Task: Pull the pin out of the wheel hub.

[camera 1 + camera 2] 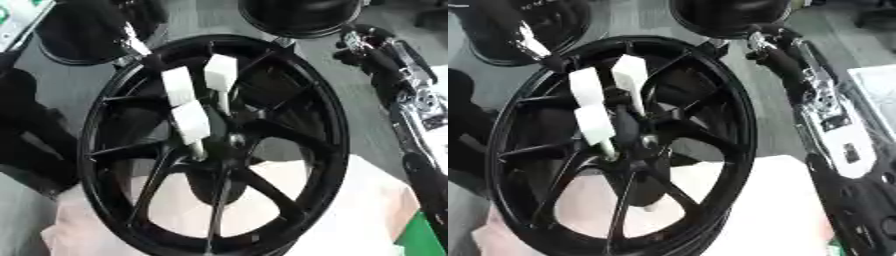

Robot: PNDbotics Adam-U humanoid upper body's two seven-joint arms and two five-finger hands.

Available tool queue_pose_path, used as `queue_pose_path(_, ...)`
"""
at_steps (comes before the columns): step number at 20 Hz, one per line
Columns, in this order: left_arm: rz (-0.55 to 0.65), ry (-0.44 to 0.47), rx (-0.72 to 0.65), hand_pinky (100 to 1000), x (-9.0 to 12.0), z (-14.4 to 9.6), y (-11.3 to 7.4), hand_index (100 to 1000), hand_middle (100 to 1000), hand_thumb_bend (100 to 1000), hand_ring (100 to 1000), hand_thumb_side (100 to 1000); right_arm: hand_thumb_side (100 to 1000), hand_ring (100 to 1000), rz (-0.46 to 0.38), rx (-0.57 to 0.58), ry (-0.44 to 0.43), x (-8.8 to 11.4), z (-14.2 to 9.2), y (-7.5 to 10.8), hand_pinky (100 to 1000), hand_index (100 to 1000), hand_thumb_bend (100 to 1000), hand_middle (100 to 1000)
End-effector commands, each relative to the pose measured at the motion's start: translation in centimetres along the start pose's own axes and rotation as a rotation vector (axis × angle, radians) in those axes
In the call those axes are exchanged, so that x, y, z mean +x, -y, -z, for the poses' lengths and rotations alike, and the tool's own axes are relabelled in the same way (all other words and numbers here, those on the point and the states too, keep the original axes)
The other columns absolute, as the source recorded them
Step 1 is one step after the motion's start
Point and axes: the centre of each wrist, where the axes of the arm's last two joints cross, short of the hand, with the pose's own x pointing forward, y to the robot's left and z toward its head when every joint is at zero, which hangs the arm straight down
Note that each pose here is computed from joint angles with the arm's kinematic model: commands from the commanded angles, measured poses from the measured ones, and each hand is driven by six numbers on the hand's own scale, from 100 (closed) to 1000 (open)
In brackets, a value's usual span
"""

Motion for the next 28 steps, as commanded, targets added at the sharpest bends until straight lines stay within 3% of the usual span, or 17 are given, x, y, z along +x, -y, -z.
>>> queue_pose_path(1,-0.004,0.002,0.001,899,0.6,-1.3,-0.9,820,808,755,865,336,479,675,-0.013,-0.002,0.025,0.7,0.2,0.3,836,806,155,619)
queue_pose_path(17,0.045,-0.102,0.011,910,3.3,-1.8,0.9,814,788,765,853,273,486,675,-0.017,-0.002,0.022,0.7,0.2,0.4,837,807,145,621)
queue_pose_path(22,0.093,-0.155,0.020,915,3.6,-1.1,1.6,804,778,715,847,246,489,676,-0.017,0.000,0.022,0.7,0.2,0.3,837,807,142,621)
queue_pose_path(28,0.105,-0.187,0.023,918,3.9,-0.2,1.9,785,765,693,839,300,492,676,-0.019,0.002,0.020,0.7,0.2,0.3,837,807,140,622)
